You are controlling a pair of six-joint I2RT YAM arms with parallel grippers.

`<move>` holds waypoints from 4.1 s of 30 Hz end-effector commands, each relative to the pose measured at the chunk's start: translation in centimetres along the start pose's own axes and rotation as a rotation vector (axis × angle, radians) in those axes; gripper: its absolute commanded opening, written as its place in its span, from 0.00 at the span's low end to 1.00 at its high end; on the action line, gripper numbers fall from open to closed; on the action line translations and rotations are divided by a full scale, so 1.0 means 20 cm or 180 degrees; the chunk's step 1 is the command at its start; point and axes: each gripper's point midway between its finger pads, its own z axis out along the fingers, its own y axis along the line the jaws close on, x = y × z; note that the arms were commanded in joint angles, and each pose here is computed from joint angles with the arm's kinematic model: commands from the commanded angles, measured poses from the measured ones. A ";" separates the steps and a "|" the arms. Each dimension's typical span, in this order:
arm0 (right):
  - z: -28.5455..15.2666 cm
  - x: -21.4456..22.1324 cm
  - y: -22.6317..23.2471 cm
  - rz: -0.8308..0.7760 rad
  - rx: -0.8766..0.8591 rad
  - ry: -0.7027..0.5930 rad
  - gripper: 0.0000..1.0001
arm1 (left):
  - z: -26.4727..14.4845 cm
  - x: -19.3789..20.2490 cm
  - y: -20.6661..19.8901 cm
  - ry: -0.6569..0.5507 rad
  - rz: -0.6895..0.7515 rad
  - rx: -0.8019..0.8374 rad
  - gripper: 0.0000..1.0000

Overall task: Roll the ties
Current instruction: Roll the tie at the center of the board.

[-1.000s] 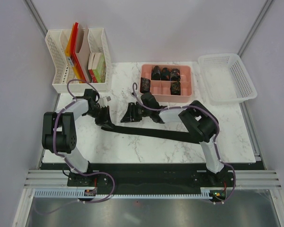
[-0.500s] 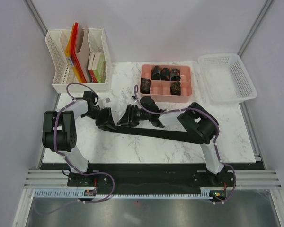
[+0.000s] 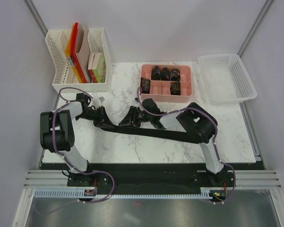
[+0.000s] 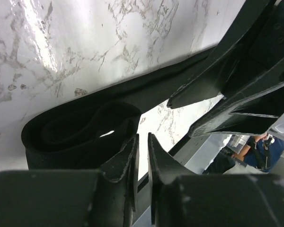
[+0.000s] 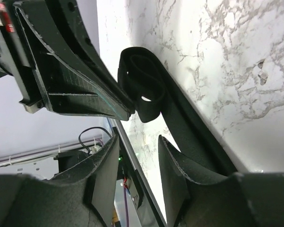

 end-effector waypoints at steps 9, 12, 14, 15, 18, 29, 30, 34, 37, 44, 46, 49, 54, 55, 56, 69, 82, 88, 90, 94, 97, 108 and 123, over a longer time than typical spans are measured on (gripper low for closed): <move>0.15 0.02 0.01 -0.0003 0.0054 -0.0054 0.42 | 0.04 -0.01 0.09 0.0025 -0.0265 -0.0100 0.04; 0.18 0.02 0.00 -0.0009 0.0087 -0.0052 0.42 | 0.06 -0.01 0.10 0.0059 -0.0327 -0.0078 0.02; 0.20 0.02 -0.01 -0.0004 0.0124 -0.0043 0.42 | 0.07 -0.01 0.10 0.0063 -0.0341 -0.0049 0.02; 0.20 0.03 -0.02 0.0004 0.0141 -0.0037 0.42 | 0.07 -0.01 0.10 0.0066 -0.0361 -0.0050 0.02; 0.22 0.03 -0.05 0.0021 0.0202 -0.0033 0.42 | 0.08 -0.01 0.10 0.0075 -0.0386 -0.0006 0.02; 0.24 0.05 -0.19 0.0039 0.0616 -0.0023 0.36 | 0.08 -0.01 0.07 0.0044 -0.0377 0.0098 0.02; 0.24 0.05 -0.21 0.0046 0.0654 -0.0021 0.31 | 0.08 -0.01 0.06 0.0042 -0.0373 0.0113 0.02; 0.23 0.06 -0.26 0.0020 0.0790 0.0021 0.20 | 0.04 -0.03 0.01 -0.0031 -0.0318 0.0213 0.04; 0.21 0.08 -0.30 0.0007 0.0872 0.0065 0.11 | -0.03 -0.07 -0.05 -0.0183 -0.0178 0.0306 0.10; 0.20 0.10 -0.35 -0.0030 0.0972 0.0108 0.00 | -0.23 -0.11 0.11 -0.0321 0.0196 -0.0371 0.33; 0.20 0.10 -0.36 -0.0038 0.0980 0.0110 0.00 | -0.24 -0.11 0.17 -0.0218 0.0330 -0.0514 0.37; 0.20 0.10 -0.38 -0.0045 0.1006 0.0121 0.00 | -0.24 -0.11 0.20 -0.0142 0.0376 -0.0585 0.55; 0.20 0.09 -0.38 -0.0085 0.1018 0.0124 0.00 | -0.22 -0.12 0.23 -0.0044 0.0523 -0.0578 0.55; 0.20 0.09 -0.37 -0.0094 0.1012 0.0123 0.00 | -0.22 -0.13 0.21 -0.0068 0.0662 -0.0493 0.54; 0.20 0.09 -0.37 -0.0105 0.1005 0.0127 0.00 | -0.23 -0.14 0.21 -0.0076 0.0995 -0.0484 0.55; 0.18 0.12 -0.41 -0.0337 0.1097 0.0306 0.00 | -0.28 -0.16 0.16 -0.0204 0.4814 -0.0145 0.68; 0.18 0.11 -0.37 -0.0401 0.1023 0.0325 0.00 | -0.21 -0.16 -0.01 -0.0381 0.4902 0.0194 0.57; 0.19 0.10 -0.36 -0.0397 0.1017 0.0285 0.00 | -0.18 -0.23 0.14 -0.0202 0.3801 -0.0476 0.55; 0.18 0.10 -0.35 -0.0399 0.1021 0.0275 0.00 | -0.19 -0.26 0.22 -0.0124 0.3170 -0.0642 0.55; 0.19 0.09 -0.33 -0.0381 0.1006 0.0248 0.00 | -0.28 -0.18 0.22 -0.0044 0.1994 -0.0447 0.56; 0.20 0.08 -0.35 -0.0370 0.1015 0.0241 0.00 | -0.25 -0.10 0.20 -0.0021 0.1537 -0.0291 0.55; 0.22 0.06 -0.36 -0.0350 0.1023 0.0188 0.00 | -0.17 -0.09 0.21 -0.0055 0.1052 -0.0115 0.57; 0.24 0.06 -0.36 -0.0323 0.0992 0.0178 0.00 | -0.18 -0.10 0.37 0.0024 0.0972 -0.1025 0.15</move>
